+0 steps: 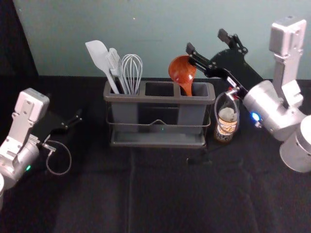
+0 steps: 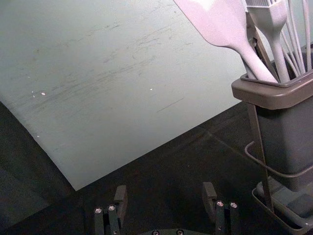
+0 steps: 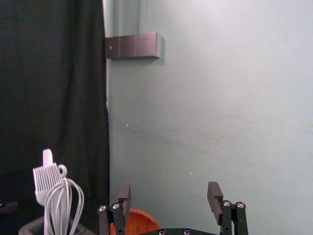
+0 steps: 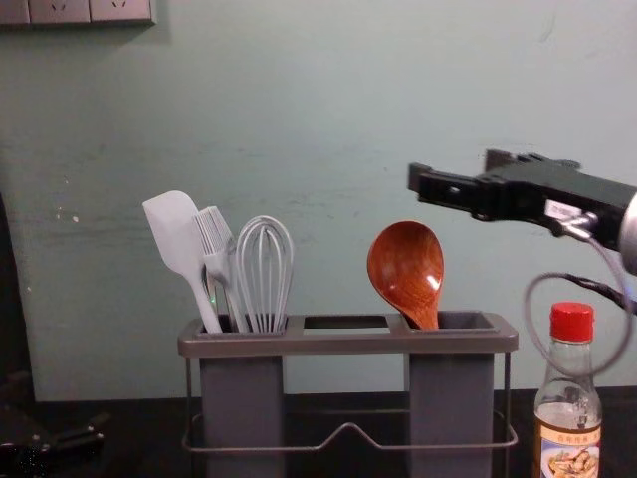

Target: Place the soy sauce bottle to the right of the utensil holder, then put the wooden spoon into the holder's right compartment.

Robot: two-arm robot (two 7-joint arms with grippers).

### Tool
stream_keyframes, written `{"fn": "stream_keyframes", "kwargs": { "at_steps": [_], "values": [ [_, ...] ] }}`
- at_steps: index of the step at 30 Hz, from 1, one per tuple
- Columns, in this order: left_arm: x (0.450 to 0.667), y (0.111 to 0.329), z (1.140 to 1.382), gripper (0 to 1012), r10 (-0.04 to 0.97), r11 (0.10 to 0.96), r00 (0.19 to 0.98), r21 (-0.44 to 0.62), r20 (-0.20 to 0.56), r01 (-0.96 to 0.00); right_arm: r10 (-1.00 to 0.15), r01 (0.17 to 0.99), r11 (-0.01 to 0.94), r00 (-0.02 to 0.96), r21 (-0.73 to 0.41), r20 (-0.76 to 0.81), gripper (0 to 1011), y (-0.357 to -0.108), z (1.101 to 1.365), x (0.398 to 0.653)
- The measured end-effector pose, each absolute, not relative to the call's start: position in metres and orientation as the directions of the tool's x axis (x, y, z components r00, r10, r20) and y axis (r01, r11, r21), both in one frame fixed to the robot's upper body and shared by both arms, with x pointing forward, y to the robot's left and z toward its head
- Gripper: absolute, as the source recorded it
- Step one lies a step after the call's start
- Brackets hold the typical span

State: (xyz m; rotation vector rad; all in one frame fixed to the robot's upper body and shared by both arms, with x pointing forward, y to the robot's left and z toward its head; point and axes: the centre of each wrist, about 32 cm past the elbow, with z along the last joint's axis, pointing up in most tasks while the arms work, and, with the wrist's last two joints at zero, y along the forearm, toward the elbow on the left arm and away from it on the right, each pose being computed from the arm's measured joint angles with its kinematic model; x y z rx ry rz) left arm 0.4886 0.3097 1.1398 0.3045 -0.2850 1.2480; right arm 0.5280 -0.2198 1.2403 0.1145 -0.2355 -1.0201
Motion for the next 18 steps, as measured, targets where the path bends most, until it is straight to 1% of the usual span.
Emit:
{"fn": "stream_keyframes", "kwargs": {
  "at_steps": [4,10,14,18],
  "values": [
    [0.489,0.310,1.140,1005,0.880,0.287,0.292,0.070,0.374,-0.955,-0.868,0.848,0.496,0.480,0.185,0.128,1002,-0.223,1.239,0.512],
    [0.489,0.310,1.140,1005,0.880,0.287,0.292,0.070,0.374,-0.955,-0.878,0.864,0.477,0.464,0.161,0.116,1002,-0.224,1.230,0.489],
    [0.489,0.310,1.140,1005,0.880,0.287,0.292,0.070,0.374,-0.955,-0.896,0.880,0.444,0.430,0.168,0.113,1002,-0.223,1.215,0.476],
    [0.489,0.310,1.140,1005,0.880,0.287,0.292,0.070,0.374,-0.955,-0.906,0.891,0.424,0.412,0.163,0.100,1002,-0.224,1.205,0.468]
  ]
}}
